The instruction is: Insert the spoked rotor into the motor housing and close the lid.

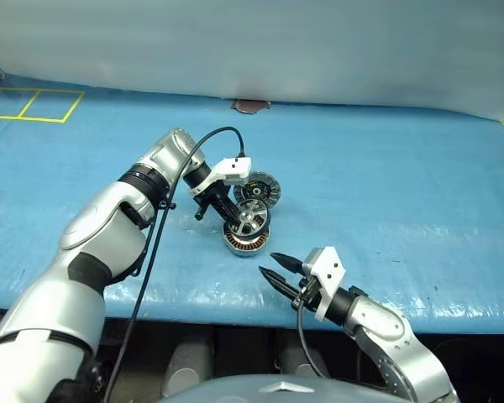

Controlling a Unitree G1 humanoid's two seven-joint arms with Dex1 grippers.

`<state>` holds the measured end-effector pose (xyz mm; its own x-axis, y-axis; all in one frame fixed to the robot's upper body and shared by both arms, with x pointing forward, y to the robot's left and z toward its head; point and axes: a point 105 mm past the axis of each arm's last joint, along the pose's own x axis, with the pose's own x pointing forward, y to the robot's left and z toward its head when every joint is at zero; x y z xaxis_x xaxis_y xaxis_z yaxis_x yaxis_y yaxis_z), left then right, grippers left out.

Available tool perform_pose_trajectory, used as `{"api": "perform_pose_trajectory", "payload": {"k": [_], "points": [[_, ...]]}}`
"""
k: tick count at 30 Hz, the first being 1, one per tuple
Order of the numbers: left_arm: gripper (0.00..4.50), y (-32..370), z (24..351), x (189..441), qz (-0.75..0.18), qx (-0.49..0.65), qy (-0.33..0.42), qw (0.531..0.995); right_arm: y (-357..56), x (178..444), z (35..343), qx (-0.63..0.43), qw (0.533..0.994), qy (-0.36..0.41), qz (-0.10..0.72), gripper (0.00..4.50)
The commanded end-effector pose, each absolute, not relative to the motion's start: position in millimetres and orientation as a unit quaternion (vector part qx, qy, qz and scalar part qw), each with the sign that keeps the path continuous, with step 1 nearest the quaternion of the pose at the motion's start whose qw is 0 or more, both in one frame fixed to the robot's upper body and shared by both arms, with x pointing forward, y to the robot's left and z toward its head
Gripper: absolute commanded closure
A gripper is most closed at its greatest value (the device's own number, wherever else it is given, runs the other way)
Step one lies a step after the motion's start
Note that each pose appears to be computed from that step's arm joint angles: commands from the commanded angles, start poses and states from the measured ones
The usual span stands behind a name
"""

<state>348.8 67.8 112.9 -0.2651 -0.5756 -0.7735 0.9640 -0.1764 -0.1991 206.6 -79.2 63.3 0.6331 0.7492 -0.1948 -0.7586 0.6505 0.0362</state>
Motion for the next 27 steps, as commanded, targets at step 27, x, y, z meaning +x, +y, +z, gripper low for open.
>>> {"api": "perform_pose_trajectory", "payload": {"k": [27], "points": [[4.45, 67.9, 123.8, 354.5, -0.707, 0.315, 0.344, 0.531, -87.0, 216.3, 55.7, -0.060, 0.919, 0.087, 0.379, 2.64]]}}
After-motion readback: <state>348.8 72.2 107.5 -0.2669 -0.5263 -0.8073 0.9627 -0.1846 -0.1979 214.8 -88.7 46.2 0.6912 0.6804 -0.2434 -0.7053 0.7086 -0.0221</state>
